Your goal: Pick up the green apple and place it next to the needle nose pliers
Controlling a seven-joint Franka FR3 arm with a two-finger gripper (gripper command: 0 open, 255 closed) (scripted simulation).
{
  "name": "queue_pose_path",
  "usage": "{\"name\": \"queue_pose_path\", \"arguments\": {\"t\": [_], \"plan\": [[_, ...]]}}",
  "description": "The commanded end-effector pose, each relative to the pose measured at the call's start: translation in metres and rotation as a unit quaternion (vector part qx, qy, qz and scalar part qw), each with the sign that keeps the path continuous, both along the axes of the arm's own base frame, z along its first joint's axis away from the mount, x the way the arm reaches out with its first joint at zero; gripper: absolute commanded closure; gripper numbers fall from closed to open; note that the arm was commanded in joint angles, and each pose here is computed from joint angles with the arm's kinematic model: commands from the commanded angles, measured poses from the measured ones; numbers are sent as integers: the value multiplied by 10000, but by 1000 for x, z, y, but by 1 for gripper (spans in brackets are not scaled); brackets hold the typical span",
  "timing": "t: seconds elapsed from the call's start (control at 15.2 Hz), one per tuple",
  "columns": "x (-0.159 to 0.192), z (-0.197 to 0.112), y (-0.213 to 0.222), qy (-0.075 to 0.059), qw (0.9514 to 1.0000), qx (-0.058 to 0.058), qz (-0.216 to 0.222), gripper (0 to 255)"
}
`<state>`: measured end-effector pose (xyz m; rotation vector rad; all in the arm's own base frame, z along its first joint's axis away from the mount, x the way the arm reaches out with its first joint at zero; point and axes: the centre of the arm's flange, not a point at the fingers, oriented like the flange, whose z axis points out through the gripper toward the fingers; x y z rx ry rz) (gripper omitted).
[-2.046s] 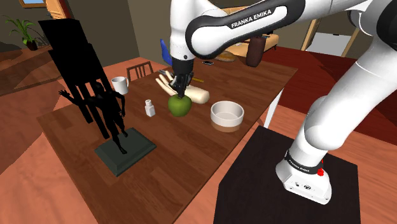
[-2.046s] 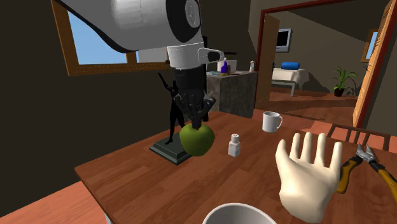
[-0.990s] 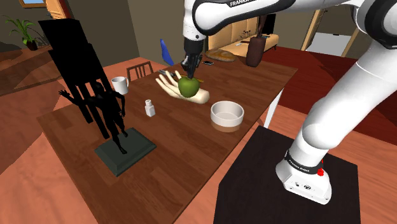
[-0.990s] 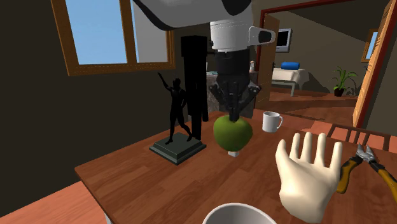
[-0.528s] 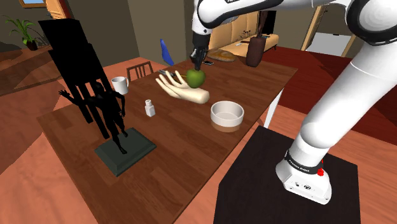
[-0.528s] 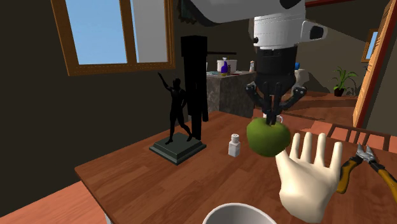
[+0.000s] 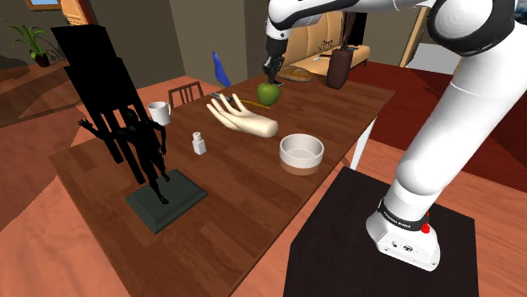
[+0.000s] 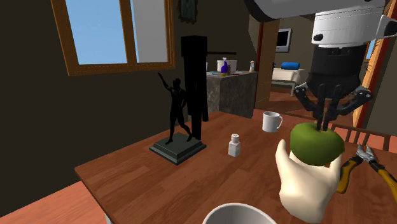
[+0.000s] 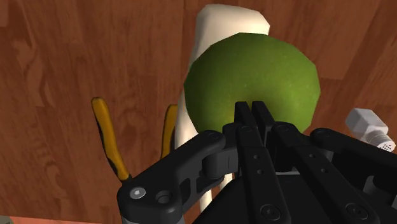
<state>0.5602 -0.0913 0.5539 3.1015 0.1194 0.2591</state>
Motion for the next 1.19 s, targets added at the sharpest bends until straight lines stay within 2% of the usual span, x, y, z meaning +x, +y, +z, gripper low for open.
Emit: {"name": "queue_pose_path", "arguments": {"t": [0.0,0.99,1.12], "plan": [[7,-1,-27,-1,10000,-3,6,255],[64,-1,-216,-1,10000,-3,6,255],[67,-6,-226,-1,10000,-3,6,255]]}}
